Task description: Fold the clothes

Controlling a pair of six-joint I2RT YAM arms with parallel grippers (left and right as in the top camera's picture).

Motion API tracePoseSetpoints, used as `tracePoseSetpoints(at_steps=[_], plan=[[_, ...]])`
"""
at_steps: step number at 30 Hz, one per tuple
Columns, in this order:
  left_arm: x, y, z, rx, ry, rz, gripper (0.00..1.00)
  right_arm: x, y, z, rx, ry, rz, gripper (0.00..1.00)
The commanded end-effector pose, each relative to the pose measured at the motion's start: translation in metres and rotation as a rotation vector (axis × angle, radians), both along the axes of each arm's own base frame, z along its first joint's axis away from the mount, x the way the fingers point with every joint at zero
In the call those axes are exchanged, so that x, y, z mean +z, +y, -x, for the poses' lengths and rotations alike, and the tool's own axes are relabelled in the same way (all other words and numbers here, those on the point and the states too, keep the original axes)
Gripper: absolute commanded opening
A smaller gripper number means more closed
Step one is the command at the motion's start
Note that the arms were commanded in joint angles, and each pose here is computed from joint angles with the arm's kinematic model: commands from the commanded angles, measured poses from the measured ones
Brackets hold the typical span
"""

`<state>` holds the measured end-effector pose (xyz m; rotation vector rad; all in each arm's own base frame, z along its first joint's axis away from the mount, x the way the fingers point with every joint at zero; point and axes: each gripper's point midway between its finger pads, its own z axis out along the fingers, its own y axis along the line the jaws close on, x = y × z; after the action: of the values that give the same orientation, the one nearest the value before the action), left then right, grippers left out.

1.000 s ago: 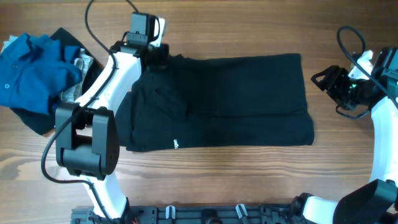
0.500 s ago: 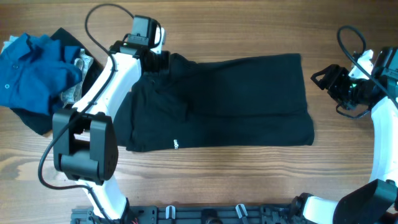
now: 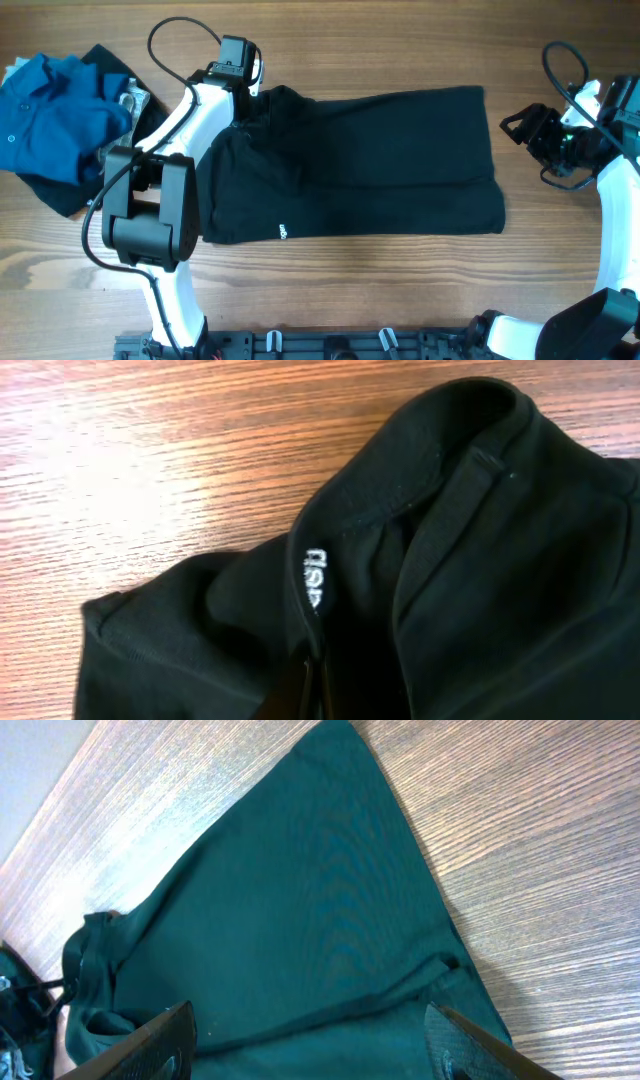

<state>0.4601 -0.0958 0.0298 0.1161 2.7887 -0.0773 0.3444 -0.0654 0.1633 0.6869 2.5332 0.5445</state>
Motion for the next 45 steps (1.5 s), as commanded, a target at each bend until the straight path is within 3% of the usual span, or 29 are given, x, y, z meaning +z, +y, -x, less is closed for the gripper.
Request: tracePoseSetpoints(at_steps=[1,5,12,20,28,37,45], plan=[[0.033,0.024,-0.021,0.065,-0.107,-0.12,0.04,-0.006,0.001,0.0,0.018,0.01,0.011,0.73],[0.08,0.052,-0.037,0.154,-0.244,-0.258,0.04,-0.001,-0.004,-0.01,0.018,-0.037,0.033,0.73],[0.091,0.051,-0.044,0.162,-0.288,-0.247,0.04,0.02,-0.023,-0.054,0.013,-0.234,0.122,0.7],[0.095,0.041,-0.051,0.147,-0.323,-0.203,0.04,-0.064,-0.034,-0.105,0.008,-0.19,0.08,0.65],[0.089,0.038,-0.043,0.132,-0.282,-0.212,0.04,-0.153,0.003,-0.145,0.108,-0.18,0.08,0.68],[0.088,0.037,-0.041,0.128,-0.273,-0.212,0.04,-0.163,-0.008,-0.168,0.038,-0.243,0.139,0.7],[0.088,0.036,-0.041,0.125,-0.273,-0.206,0.04,-0.18,0.011,-0.174,0.086,-0.258,0.129,0.68]])
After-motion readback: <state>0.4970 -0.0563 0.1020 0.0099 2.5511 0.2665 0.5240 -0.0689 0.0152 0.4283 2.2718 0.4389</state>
